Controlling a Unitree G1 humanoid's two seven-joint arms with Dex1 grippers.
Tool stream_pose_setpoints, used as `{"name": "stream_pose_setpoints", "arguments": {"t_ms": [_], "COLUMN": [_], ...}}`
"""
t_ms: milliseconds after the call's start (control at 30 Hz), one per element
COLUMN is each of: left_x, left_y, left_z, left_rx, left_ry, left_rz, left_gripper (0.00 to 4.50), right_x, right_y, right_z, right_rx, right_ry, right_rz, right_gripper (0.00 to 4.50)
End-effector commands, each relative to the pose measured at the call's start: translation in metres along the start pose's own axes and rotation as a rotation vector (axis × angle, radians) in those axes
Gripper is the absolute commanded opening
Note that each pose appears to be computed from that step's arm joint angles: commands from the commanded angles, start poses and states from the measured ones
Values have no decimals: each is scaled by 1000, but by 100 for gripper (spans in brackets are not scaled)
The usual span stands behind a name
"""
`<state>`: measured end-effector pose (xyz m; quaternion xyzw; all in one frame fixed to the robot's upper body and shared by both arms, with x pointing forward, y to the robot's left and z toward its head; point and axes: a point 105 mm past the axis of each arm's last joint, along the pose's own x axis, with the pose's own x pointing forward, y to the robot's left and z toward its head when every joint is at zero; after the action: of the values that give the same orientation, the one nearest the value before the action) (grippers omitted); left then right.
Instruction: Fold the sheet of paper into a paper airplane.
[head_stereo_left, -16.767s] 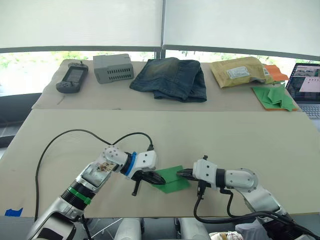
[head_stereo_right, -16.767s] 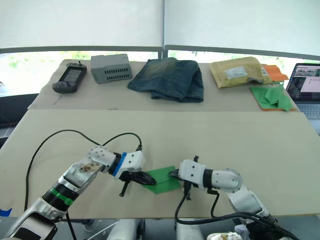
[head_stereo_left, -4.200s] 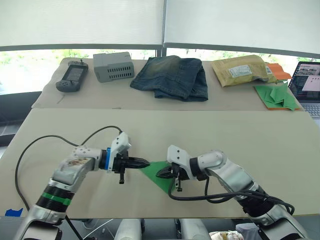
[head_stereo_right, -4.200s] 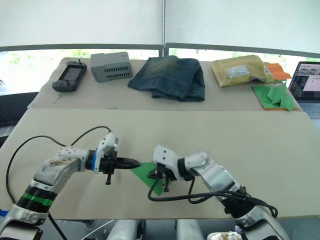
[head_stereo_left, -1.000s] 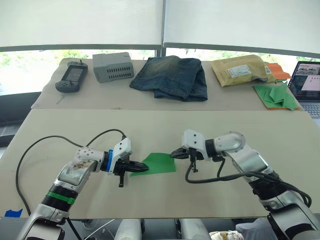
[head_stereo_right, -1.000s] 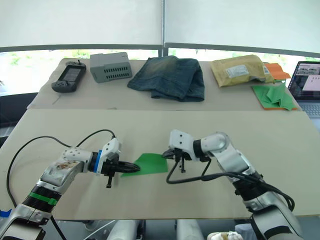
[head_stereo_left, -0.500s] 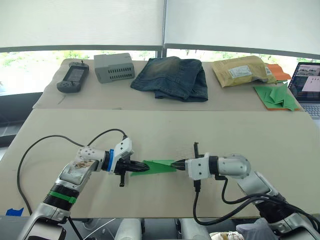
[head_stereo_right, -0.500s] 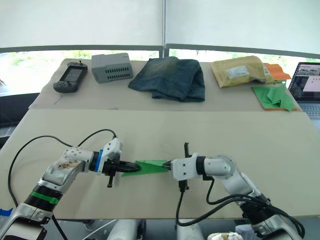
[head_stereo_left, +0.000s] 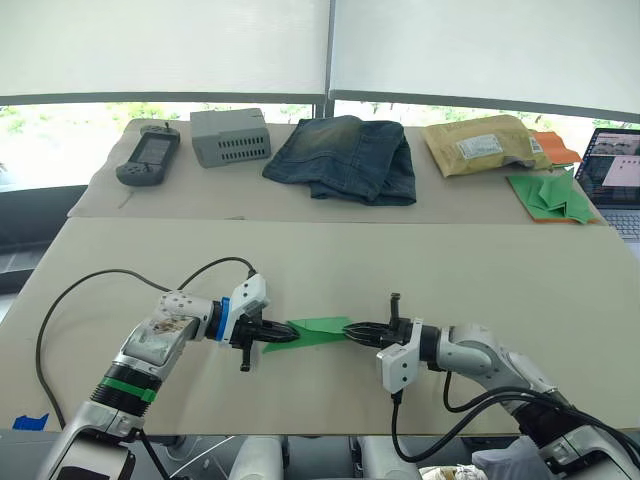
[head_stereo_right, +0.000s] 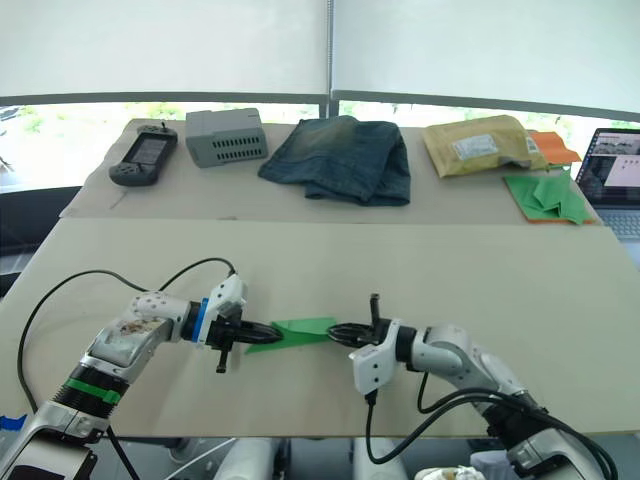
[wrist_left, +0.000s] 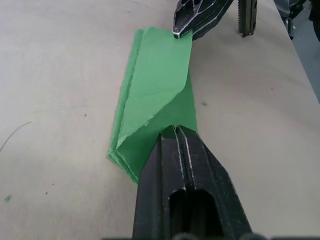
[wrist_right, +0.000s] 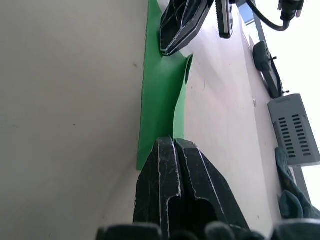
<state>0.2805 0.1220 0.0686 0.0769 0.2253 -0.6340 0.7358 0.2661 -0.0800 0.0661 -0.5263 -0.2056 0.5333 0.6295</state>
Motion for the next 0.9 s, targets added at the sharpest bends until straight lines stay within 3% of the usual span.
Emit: {"name": "stream_pose_setpoints", "arguments": {"t_ms": [33,300,467,667,900], "left_x": [-9,-17,-12,14,18], "left_y": [1,-4,-1,1,9], "left_z": [20,66,78,50,13], "left_rx": [0,-35,-53,-21,46], "left_ry": [-69,-258,-314,-149,47], "left_rz": [-3,-31,-23,19,90], "left_gripper": [0,0,0,0,0], "right_x": [0,2,3,2,-1], "right_y": [27,33,36,37,35], "right_z": [-12,-11,-12,-13,-15], "right_rx": [43,59,66,73,64], "right_ry": [49,41,51,64,74], "right_rz": [93,121,138,142,140], "right_gripper": [7,7,7,7,7]}}
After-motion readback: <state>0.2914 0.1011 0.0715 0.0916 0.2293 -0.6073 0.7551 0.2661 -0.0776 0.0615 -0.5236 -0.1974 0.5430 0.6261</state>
